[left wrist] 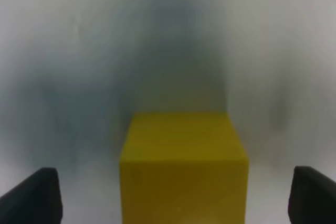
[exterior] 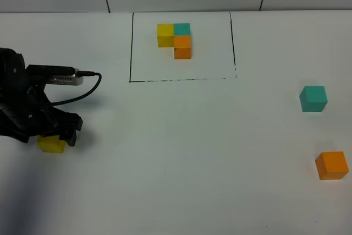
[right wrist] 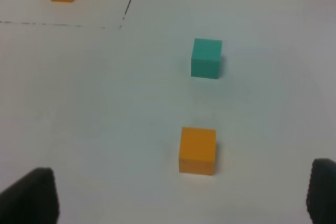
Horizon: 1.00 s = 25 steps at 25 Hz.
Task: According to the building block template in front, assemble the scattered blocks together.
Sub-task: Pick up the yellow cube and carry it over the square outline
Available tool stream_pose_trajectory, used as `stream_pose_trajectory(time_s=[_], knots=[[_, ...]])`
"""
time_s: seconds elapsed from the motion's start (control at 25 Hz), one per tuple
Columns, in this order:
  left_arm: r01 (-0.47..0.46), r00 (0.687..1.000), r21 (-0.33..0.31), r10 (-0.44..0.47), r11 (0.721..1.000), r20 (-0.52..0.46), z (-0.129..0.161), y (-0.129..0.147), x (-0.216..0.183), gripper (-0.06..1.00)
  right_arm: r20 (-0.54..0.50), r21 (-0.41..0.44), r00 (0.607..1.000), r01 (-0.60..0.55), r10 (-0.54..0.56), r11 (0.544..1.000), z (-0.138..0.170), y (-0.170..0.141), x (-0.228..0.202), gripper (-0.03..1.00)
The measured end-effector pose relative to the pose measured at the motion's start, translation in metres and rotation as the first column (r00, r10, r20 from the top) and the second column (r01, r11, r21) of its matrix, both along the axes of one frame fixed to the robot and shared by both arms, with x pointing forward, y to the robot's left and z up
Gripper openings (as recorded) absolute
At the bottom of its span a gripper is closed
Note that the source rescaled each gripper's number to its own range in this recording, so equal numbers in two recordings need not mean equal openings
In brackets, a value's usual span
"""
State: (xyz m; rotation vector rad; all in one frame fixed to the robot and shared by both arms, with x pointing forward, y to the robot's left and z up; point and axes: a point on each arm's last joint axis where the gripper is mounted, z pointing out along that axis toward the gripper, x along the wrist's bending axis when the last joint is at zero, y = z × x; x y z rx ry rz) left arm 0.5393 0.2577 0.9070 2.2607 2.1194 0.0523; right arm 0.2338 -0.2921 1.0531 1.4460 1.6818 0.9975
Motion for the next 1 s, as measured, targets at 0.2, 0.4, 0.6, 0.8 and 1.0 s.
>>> stream_pose_trajectory(time_s=[0.2, 0.4, 0.6, 0.8, 1.0], knots=[[-0.007, 1.0, -0.003, 0.007, 1.0, 0.015, -0.0036, 0.0001, -0.0006, 0.89, 0.0, 0.0, 1.0, 0.0, 0.0, 1.0, 0.0, 0.0, 0.0, 0.91], [-0.027, 0.999, -0.005, 0.027, 1.0, 0.018, -0.0037, 0.0, -0.0003, 0.55, 0.0, 0.0, 1.0, 0.0, 0.0, 1.0, 0.0, 0.0, 0.0, 0.91], [-0.027, 1.0, -0.003, 0.027, 1.0, 0.008, -0.0037, 0.0002, -0.0012, 0.0, 0.0, 0.0, 1.0, 0.0, 0.0, 1.0, 0.0, 0.0, 0.0, 0.91], [0.003, 1.0, -0.001, -0.003, 1.0, 0.008, -0.0037, 0.0002, -0.0012, 0.0, 0.0, 0.0, 1.0, 0.0, 0.0, 1.0, 0.0, 0.0, 0.0, 0.91], [0.135, 0.991, 0.007, -0.135, 0.991, 0.004, 0.0024, -0.0005, 0.0036, 0.0, 0.0, 0.0, 1.0, 0.0, 0.0, 1.0, 0.0, 0.0, 0.0, 0.91]])
